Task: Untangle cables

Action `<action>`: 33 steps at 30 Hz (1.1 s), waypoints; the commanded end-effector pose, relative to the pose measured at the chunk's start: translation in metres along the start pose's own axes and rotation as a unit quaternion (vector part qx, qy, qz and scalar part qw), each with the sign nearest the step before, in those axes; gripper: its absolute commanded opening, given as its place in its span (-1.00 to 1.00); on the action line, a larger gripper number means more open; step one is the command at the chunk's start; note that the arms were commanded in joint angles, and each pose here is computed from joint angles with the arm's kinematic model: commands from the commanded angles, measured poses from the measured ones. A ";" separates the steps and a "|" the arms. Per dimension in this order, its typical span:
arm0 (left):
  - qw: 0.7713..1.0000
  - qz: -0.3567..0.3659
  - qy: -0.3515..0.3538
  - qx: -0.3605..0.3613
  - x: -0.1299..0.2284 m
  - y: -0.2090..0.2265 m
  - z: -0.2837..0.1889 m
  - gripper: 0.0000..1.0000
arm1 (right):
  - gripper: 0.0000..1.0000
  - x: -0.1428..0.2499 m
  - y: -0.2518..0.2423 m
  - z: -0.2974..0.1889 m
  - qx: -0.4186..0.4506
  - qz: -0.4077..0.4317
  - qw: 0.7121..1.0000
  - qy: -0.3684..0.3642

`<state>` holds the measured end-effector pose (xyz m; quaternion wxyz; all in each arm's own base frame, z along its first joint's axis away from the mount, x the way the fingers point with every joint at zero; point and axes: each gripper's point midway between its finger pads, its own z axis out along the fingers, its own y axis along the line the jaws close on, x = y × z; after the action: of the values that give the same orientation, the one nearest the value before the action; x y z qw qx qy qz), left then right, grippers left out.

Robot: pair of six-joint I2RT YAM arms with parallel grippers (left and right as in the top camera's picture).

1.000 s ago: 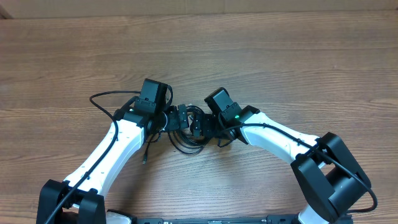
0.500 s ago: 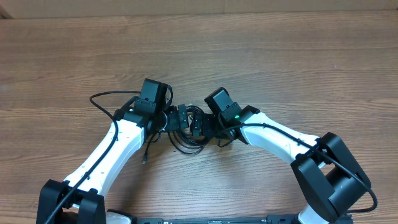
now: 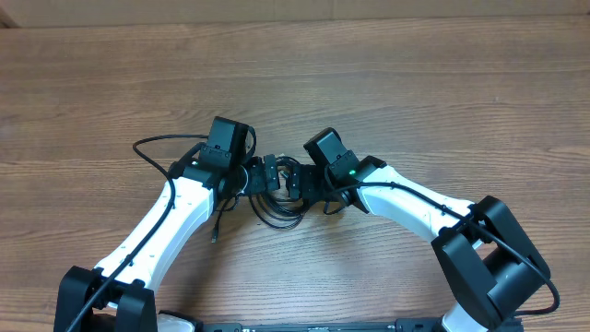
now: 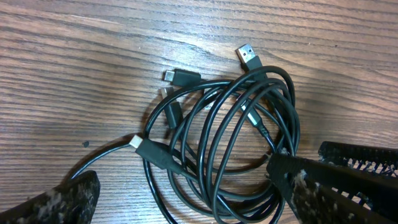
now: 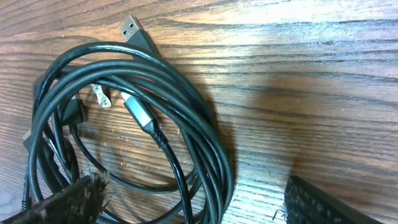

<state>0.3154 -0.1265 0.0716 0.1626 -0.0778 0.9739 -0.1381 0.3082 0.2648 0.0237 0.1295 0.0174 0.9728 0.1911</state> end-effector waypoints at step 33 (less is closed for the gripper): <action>1.000 -0.009 -0.006 -0.003 -0.006 0.000 -0.001 0.99 | 0.63 -0.015 -0.004 -0.006 -0.001 0.011 1.000 -0.015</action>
<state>0.3154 -0.1265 0.0716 0.1626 -0.0778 0.9739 -0.1381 0.3142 0.2557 0.0231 0.1305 0.0295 0.9732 0.1869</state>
